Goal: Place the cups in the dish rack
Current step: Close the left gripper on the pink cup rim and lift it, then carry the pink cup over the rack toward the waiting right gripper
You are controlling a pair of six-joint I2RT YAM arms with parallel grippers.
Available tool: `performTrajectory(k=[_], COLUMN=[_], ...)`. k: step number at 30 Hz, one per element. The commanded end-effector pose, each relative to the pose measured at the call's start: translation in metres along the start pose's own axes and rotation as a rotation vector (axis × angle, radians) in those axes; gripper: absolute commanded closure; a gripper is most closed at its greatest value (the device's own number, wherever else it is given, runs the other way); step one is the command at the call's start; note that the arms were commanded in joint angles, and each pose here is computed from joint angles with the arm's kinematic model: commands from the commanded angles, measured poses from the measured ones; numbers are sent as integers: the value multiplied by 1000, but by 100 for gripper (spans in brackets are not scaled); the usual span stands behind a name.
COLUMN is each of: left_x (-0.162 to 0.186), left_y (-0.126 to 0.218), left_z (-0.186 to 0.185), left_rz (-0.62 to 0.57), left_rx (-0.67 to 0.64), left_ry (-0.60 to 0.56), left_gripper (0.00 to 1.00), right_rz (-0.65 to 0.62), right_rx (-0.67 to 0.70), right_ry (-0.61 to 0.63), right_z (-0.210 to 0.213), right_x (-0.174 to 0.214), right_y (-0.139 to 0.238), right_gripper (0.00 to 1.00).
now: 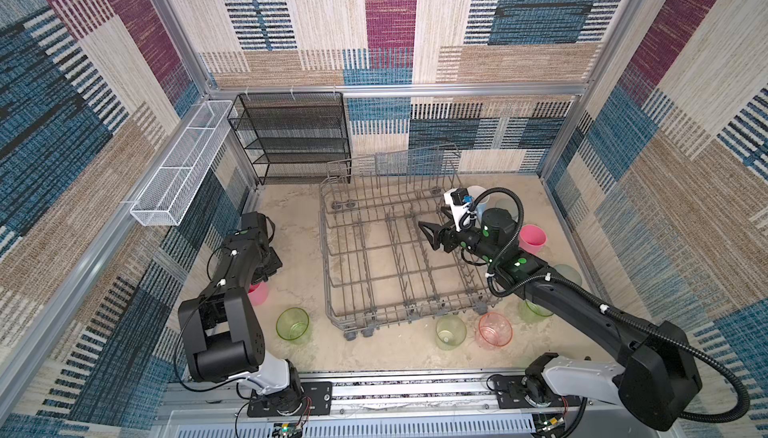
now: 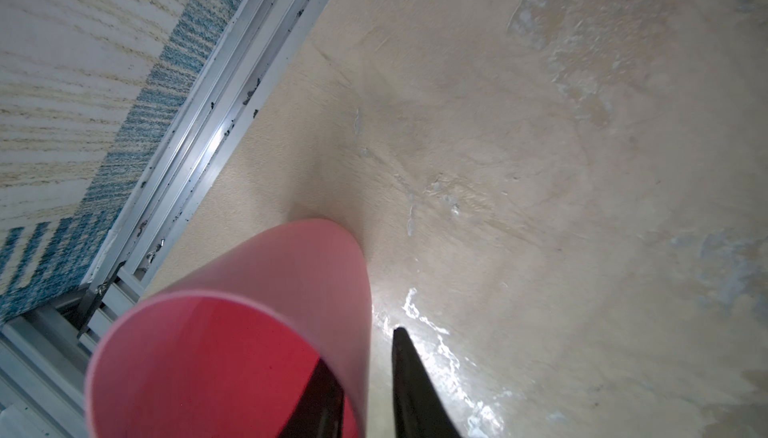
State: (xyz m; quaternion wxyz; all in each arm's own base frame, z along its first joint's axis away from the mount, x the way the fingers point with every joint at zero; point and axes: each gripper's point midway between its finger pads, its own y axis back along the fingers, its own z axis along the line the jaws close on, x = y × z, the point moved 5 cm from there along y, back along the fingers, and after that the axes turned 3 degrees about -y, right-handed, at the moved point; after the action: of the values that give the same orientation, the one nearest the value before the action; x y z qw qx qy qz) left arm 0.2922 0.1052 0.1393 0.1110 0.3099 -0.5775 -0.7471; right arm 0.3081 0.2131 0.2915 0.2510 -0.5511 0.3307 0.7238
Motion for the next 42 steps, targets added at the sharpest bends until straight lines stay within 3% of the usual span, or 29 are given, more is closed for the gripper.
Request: performTrajectory(k=[1, 13, 22, 33, 42], left_x=[-1, -3, -3, -16, -29], left_y=[-2, 9, 30, 84, 151], left_z=[-2, -6, -32, -70, -88], left_rz=[2, -26, -88, -251, -421], left_rx=[15, 50, 90, 148, 246], left_ry=[-8, -18, -115, -227, -274], left_gripper=[83, 95, 96, 97, 97], right_rz=[-35, -35, -51, -56, -70], right_rx=[-3, 33, 51, 70, 100], right_ry=[12, 15, 15, -36, -98], right_z=[1, -4, -6, -9, -13], right_x=[-8, -10, -17, -22, -27], right_y=[-1, -5, -10, -15, -16], right_gripper=[12, 12, 11, 11, 11])
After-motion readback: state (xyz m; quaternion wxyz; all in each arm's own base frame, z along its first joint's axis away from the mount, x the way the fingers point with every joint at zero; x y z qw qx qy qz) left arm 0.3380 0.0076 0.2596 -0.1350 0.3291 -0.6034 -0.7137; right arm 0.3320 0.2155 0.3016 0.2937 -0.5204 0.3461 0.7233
